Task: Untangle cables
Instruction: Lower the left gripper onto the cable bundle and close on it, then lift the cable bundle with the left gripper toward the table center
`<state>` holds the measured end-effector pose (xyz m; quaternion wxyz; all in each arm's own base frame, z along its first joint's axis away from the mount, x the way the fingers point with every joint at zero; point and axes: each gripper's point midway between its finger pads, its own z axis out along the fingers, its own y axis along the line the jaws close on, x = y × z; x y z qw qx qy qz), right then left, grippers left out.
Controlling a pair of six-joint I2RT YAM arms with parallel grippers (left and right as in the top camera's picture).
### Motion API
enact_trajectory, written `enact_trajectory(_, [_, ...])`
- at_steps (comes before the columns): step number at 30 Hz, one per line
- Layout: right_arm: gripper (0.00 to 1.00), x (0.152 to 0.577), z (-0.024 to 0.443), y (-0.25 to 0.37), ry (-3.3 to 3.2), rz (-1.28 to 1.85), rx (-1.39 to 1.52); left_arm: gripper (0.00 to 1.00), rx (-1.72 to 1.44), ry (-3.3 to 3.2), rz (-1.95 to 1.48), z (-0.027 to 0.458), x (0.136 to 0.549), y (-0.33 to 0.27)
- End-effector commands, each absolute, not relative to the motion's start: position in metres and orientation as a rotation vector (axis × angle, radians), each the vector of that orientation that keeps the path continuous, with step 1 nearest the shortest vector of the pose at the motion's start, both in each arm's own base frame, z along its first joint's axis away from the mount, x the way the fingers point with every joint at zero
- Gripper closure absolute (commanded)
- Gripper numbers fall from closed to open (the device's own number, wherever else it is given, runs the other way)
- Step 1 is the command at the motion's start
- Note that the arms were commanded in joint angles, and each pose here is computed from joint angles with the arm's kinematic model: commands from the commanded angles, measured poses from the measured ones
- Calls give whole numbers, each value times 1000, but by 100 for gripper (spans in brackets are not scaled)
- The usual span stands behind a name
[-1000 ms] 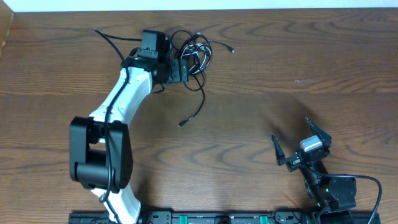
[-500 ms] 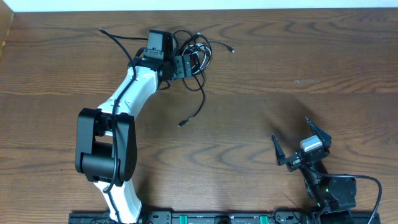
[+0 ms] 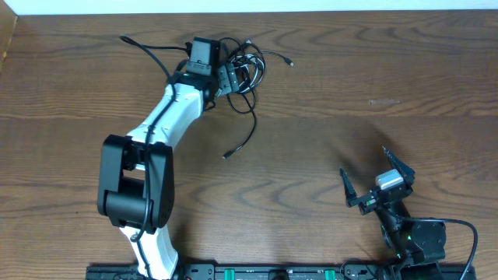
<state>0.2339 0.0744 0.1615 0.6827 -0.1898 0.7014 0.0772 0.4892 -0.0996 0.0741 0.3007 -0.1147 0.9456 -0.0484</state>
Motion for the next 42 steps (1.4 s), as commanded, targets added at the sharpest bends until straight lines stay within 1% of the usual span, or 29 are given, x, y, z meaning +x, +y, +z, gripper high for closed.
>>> enact_trajectory(1, [1, 235, 160, 71, 1581, 165, -407, 8, -356, 2445, -11, 76, 497, -101])
enact_trajectory(6, [1, 235, 160, 71, 1581, 165, -407, 8, -356, 2429, -42, 62, 502, -122])
enact_trajectory(12, [1, 235, 160, 71, 1581, 165, -407, 8, -513, 2415, -18, 41, 503, -114])
enact_trajectory(22, [1, 235, 160, 71, 1581, 165, -407, 9, -515, 2441, -1, 17, 504, -114])
enact_trajectory(30, [1, 235, 160, 71, 1581, 165, -407, 9, -512, 2511, 48, 0, 490, -110])
enact_trajectory(31, [1, 235, 160, 71, 1581, 165, -407, 10, -511, 2516, 51, 0, 489, -110])
enact_trajectory(33, [1, 235, 160, 71, 1581, 165, -407, 18, -510, 2525, 57, -1, 487, -110])
enact_trajectory(36, [1, 235, 160, 71, 1581, 165, -407, 38, -507, 2540, 50, -3, 485, -111])
enact_trajectory(38, [1, 235, 160, 71, 1581, 165, -407, 53, -502, 2558, 34, -5, 482, -113])
enact_trajectory(41, [1, 235, 160, 71, 1581, 165, -407, 62, -496, 2594, 12, -8, 476, -117])
enact_trajectory(42, [1, 235, 160, 71, 1581, 165, -407, 67, -492, 2613, 3, -10, 473, -119])
